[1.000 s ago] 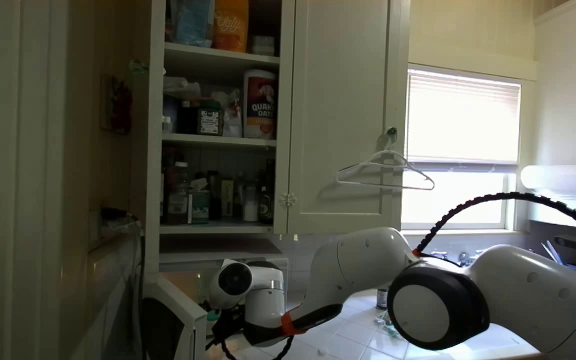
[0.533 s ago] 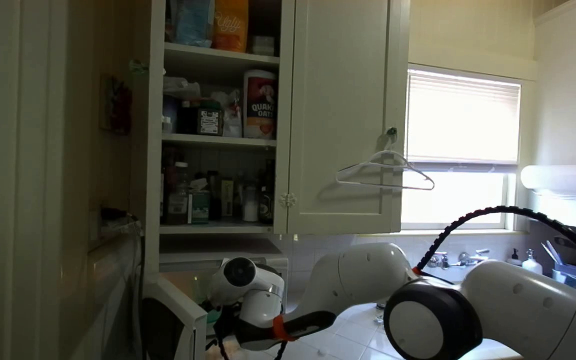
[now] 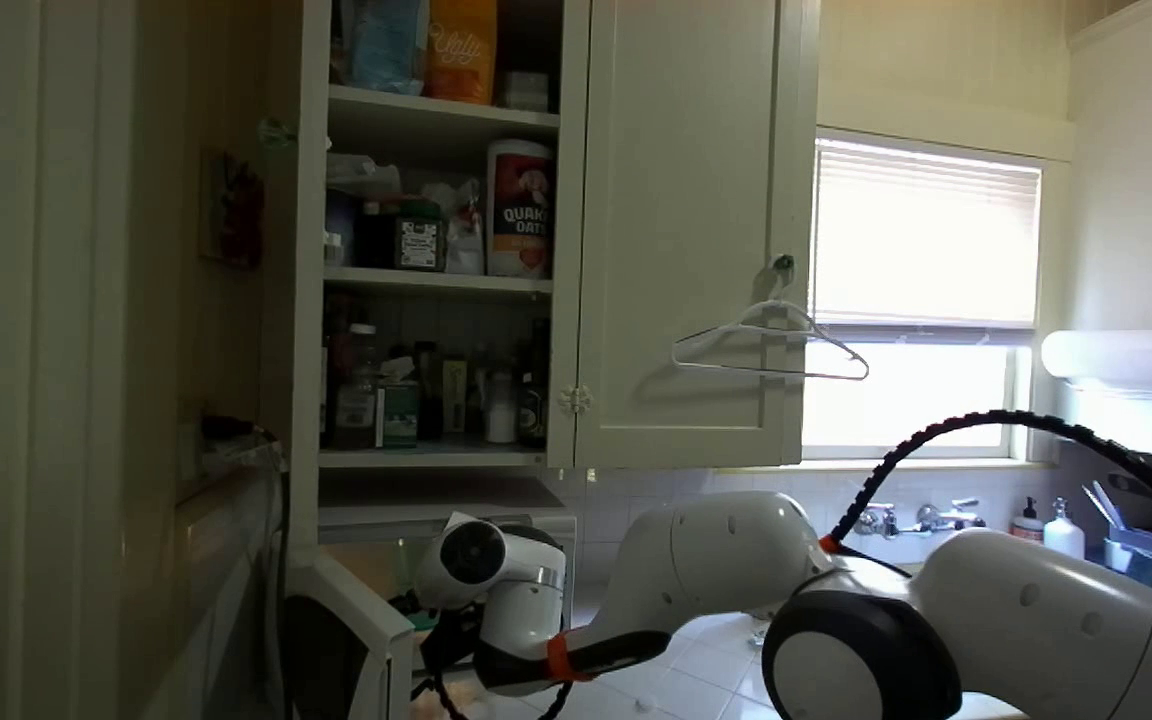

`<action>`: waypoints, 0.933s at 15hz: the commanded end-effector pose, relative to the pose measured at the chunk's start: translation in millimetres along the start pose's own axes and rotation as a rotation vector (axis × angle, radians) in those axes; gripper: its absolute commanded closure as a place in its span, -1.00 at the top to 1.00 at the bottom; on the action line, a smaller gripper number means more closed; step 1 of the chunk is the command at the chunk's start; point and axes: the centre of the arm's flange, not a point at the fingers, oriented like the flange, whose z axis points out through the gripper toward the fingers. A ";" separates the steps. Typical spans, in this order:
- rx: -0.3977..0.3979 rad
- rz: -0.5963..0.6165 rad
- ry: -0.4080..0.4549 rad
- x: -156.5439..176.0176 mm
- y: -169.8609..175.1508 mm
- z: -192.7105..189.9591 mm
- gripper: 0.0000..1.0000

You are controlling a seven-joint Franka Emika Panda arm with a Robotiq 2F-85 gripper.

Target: Put the green cup in the microwave

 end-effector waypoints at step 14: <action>0.033 0.066 -0.013 19.2 -20.0 67.2 0.12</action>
